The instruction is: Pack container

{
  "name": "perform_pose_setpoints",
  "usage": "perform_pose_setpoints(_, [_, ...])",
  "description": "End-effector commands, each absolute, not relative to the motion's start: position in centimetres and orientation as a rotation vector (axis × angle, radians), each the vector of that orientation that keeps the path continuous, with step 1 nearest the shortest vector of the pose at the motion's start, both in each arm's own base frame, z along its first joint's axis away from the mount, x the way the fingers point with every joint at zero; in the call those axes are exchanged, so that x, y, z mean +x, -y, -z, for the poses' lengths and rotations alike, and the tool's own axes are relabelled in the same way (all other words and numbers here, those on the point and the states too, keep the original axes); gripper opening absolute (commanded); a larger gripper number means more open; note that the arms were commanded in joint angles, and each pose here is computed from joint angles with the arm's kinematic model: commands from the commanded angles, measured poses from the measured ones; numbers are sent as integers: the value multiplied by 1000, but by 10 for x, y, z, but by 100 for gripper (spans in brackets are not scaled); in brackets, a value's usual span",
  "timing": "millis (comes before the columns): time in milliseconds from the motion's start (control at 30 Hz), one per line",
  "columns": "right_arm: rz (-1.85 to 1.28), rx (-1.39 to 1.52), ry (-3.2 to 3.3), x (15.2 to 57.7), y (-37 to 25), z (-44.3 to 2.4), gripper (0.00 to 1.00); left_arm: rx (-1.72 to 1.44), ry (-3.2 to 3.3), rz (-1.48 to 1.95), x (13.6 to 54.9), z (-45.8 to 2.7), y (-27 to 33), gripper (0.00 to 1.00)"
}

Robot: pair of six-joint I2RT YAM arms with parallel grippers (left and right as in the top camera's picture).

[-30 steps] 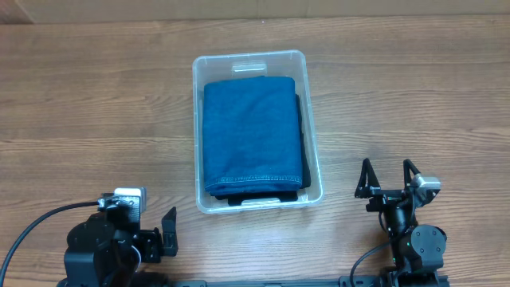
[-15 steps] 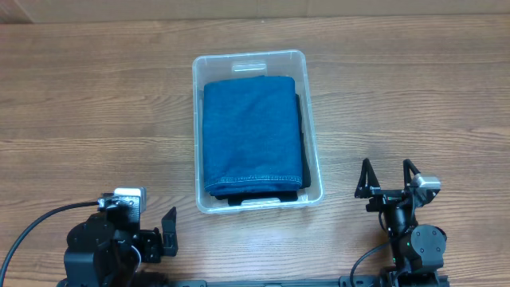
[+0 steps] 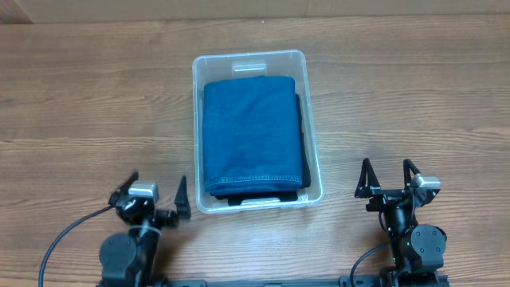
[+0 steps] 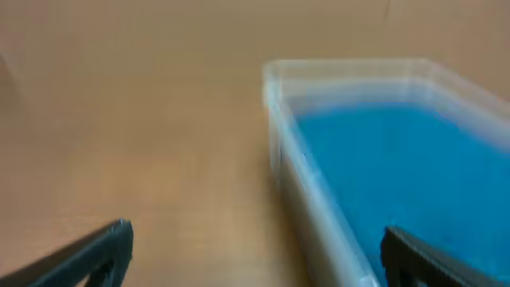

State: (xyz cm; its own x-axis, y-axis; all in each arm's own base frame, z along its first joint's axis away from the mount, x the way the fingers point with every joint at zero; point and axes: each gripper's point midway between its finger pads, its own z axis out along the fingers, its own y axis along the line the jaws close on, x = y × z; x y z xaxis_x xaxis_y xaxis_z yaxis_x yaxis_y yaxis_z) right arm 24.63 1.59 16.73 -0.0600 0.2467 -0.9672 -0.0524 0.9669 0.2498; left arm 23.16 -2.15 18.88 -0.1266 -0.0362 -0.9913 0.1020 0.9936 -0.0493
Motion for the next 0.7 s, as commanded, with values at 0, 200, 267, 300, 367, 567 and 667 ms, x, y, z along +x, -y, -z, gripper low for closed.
perform_pose_setpoints(0, [-242,148,-1607,246,-16,-167,100,87,-1539,52,245,-184,19,100])
perform_pose_setpoints(200, [-242,148,-1607,246,-16,-167,100,82,-1641,46,245,-157,17,100])
perform_pose_setpoints(267, [-242,148,-1607,246,-16,-167,100,83,-1642,46,246,-157,17,100])
perform_pose_setpoints(300, [-242,148,-1607,246,-16,-167,100,83,-1642,46,246,-157,17,100])
perform_pose_setpoints(367, [-242,148,-1607,246,-16,-167,100,83,-1642,46,246,-157,17,100])
perform_pose_setpoints(567, [-242,148,-1607,246,-16,-167,100,83,-1643,46,246,-157,17,100])
perform_pose_setpoints(667, [-242,148,-1607,246,-16,-167,100,83,-1643,46,246,-157,17,100])
